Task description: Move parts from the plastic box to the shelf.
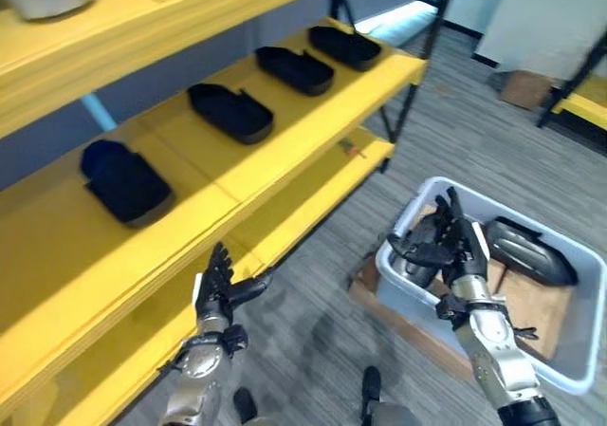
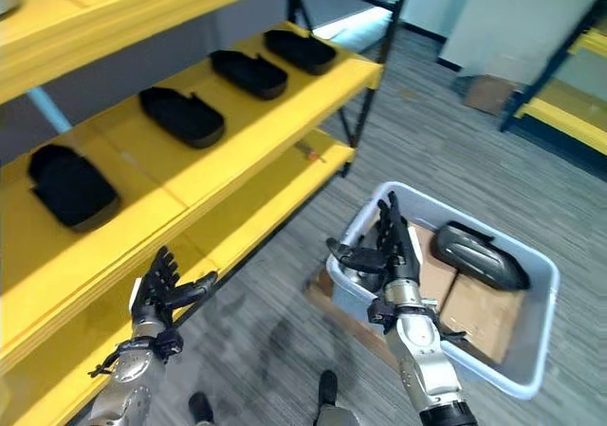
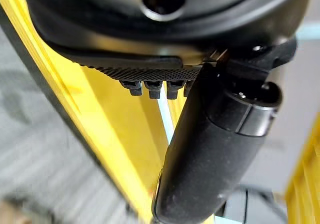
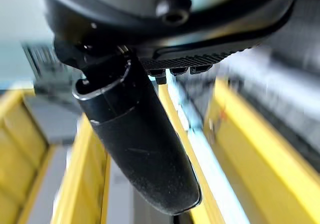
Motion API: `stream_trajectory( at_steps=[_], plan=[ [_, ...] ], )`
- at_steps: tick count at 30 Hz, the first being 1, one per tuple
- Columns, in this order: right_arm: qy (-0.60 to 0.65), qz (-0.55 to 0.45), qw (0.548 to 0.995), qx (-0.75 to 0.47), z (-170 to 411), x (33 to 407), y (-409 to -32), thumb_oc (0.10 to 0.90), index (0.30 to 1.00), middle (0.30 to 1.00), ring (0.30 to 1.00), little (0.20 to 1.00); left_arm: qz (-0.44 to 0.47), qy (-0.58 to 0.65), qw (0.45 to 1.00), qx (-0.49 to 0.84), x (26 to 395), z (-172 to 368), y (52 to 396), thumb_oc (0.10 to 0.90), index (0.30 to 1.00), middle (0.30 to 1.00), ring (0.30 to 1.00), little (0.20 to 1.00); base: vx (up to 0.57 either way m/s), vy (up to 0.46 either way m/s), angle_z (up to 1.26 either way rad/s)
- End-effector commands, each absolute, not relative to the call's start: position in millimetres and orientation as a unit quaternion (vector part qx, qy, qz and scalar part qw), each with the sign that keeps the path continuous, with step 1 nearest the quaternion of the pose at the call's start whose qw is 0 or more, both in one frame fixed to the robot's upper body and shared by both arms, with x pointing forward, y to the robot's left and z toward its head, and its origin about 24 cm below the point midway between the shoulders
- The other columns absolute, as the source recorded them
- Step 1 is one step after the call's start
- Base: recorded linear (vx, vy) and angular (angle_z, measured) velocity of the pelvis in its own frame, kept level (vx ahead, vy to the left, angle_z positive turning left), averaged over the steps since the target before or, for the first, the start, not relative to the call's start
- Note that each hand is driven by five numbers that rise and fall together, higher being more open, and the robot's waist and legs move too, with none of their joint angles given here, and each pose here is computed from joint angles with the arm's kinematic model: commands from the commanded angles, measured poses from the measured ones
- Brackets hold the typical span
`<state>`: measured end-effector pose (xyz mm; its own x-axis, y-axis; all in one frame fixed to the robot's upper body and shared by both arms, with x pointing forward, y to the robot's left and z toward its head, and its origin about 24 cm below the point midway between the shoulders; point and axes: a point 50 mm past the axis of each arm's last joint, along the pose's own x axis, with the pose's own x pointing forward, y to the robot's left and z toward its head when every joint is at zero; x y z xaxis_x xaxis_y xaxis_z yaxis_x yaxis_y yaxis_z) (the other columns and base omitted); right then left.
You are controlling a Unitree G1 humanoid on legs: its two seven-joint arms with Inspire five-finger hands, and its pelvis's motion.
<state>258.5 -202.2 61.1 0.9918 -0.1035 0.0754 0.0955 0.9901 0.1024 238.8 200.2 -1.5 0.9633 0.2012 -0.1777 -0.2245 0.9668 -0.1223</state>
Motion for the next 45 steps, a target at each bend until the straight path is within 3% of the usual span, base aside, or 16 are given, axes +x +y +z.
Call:
stream_trajectory(
  at_steps=[1, 13, 20, 36, 45],
  plan=[
    [-0.219, -0.01, 0.973, 0.071, 125, 265, -182, 0.9, 1.0, 1.0, 1.0, 1.0, 0.082, -0.042, 0.995, -0.046, 263, 45, 201, 0.9, 1.0, 1.0, 1.0, 1.0, 0.03, -0.213, -0.42],
    [-0.212, -0.033, 0.976, 0.03, 121, 260, -199, 0.9, 1.0, 1.0, 1.0, 1.0, 0.063, -0.044, 0.994, -0.073, 264, 44, 185, 0.9, 1.0, 1.0, 1.0, 1.0, 0.08, -0.111, -0.34],
    [-0.219, -0.028, 0.975, 0.021, 122, 265, -190, 0.9, 1.0, 1.0, 1.0, 1.0, 0.073, -0.065, 0.992, -0.074, 266, 52, 187, 0.9, 1.0, 1.0, 1.0, 1.0, 0.15, 0.113, -1.2],
    [-0.253, 0.032, 0.967, 0.003, 144, 282, -152, 0.9, 1.0, 1.0, 1.0, 1.0, 0.11, -0.08, 0.989, -0.051, 270, 61, 205, 0.9, 1.0, 1.0, 1.0, 1.0, 0.04, 0.048, -0.44],
    [-0.256, 0.015, 0.966, -0.032, 147, 281, -164, 0.9, 1.0, 1.0, 1.0, 1.0, 0.108, -0.088, 0.989, -0.047, 274, 66, 204, 0.9, 1.0, 1.0, 1.0, 1.0, 0.04, -0.186, 0.3]
  ],
)
